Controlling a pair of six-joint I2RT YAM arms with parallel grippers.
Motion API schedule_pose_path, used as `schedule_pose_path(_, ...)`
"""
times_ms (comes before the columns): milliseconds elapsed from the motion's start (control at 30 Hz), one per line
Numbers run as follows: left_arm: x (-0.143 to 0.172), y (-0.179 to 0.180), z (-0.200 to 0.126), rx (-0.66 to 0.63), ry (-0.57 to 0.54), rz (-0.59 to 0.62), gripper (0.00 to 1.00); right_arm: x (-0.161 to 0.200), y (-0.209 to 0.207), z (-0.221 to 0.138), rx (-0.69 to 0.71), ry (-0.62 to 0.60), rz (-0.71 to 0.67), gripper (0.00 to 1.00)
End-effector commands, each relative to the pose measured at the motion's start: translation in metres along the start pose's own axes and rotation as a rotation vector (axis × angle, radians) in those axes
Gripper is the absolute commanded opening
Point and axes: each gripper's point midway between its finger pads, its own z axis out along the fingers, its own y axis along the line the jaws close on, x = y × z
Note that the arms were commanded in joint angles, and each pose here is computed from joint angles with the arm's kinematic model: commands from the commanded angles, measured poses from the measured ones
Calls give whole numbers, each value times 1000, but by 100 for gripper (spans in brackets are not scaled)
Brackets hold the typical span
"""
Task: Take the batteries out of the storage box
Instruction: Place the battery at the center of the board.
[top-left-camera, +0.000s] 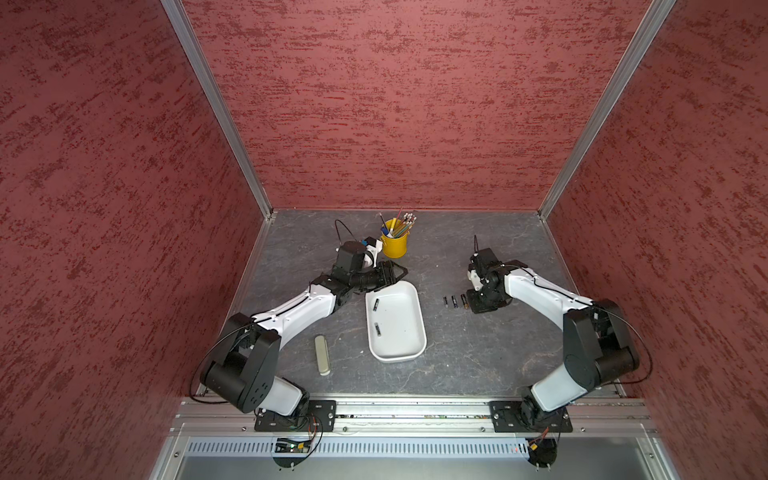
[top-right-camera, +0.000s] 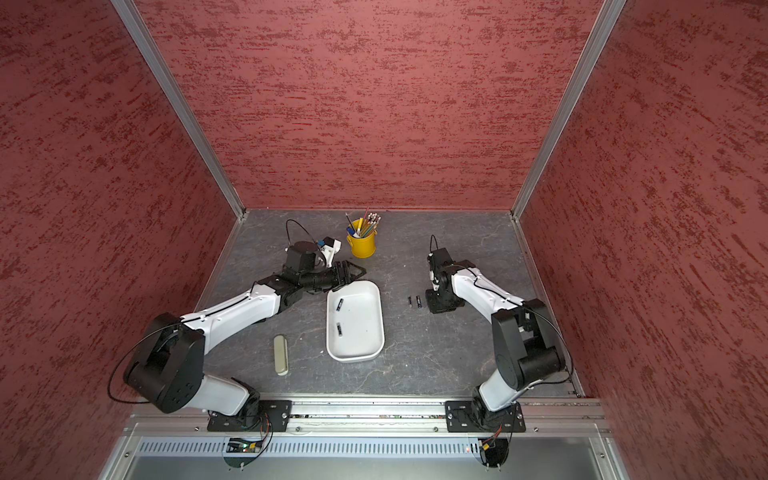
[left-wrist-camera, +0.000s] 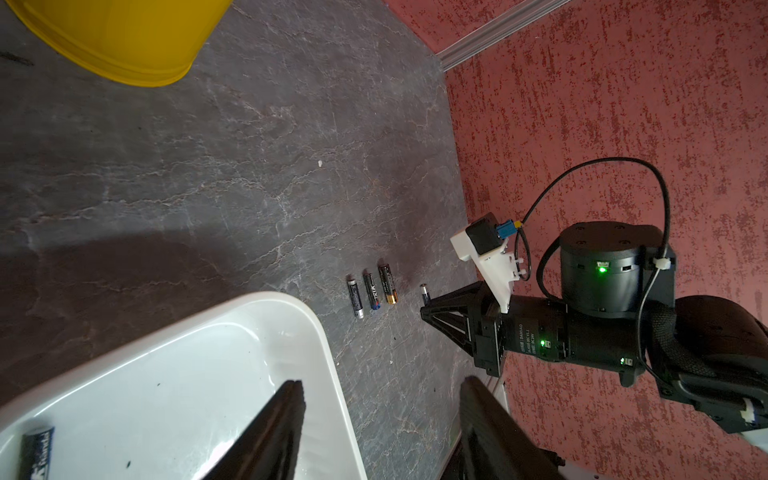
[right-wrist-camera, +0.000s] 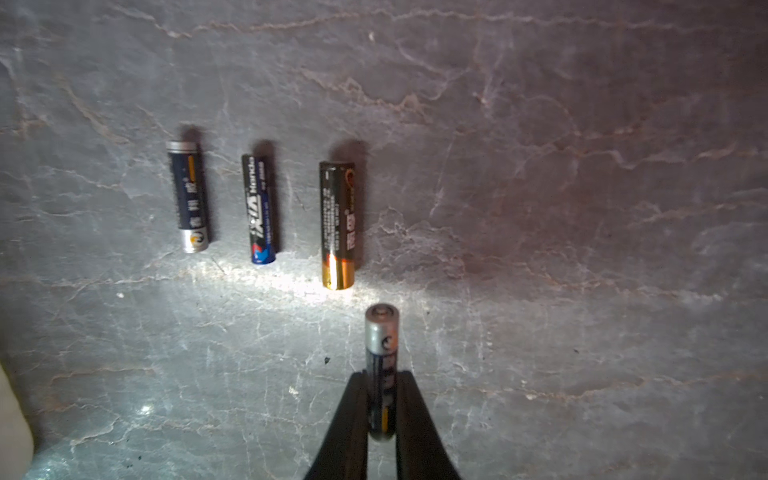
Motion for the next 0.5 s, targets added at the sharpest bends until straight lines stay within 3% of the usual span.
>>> schedule_pose_path(0, 3, 9, 2, -20, 5, 7, 63, -15, -9, 2, 45, -32, -18, 15)
schedule_pose_path(467, 4, 14, 4, -17, 9, -13, 63, -25, -11, 23, -7, 5, 4, 16)
